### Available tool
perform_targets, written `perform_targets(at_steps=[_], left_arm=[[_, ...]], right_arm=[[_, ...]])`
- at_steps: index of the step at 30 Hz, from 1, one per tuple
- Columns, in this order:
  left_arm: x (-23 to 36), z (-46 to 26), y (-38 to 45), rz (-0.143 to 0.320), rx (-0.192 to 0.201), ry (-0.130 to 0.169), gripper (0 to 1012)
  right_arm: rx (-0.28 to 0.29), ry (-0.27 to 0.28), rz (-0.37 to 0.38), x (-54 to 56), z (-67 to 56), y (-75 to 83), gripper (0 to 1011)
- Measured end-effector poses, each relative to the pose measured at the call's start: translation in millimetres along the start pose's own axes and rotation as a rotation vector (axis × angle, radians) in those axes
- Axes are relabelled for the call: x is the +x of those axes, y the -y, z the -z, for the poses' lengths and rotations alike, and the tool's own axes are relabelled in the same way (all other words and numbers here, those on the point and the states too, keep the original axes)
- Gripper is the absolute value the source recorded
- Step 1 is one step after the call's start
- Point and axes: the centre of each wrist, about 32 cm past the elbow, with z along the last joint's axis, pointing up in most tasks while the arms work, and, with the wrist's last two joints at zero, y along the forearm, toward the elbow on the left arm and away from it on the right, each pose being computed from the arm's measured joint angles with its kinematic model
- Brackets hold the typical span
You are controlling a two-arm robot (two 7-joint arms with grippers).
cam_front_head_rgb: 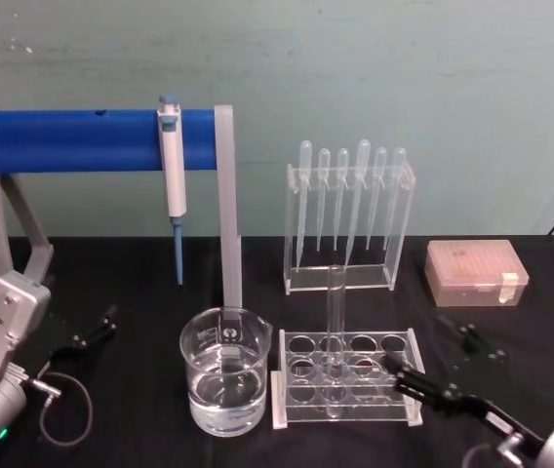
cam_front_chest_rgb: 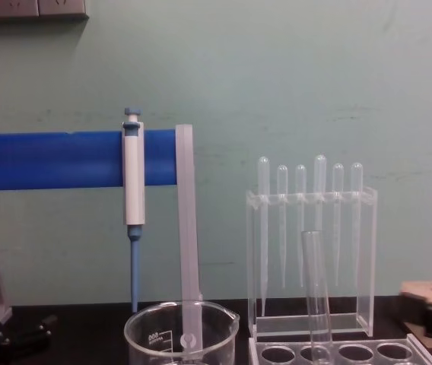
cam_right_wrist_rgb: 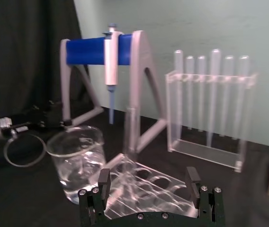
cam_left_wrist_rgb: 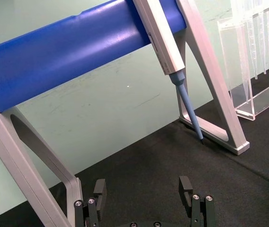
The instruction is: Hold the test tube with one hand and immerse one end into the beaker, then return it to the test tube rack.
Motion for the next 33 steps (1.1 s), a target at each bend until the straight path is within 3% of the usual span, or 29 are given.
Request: perform_targets(at_steps=[8, 15, 27, 33], left_arm=[[0.0, 0.0, 0.0, 0.000, 0.000, 0.000, 1000], [0.0, 0.0, 0.0, 0.000, 0.000, 0.000, 1000], [0.0, 0.0, 0.0, 0.000, 0.000, 0.000, 1000], [0.0, 0.0, 0.0, 0.000, 0.000, 0.000, 1000]], right_arm=[[-0.007, -0.074, -0.053, -4.2, -1.6, -41.8, 1004], [-0.040, -0.097, -0.066, 2.2, -6.5, -77.4, 1004], [-0.098, -0.066, -0.086, 12.1, -14.6, -110.3, 1004], [-0.101, -0.053, -0.085, 13.7, -18.4, -114.5, 952]])
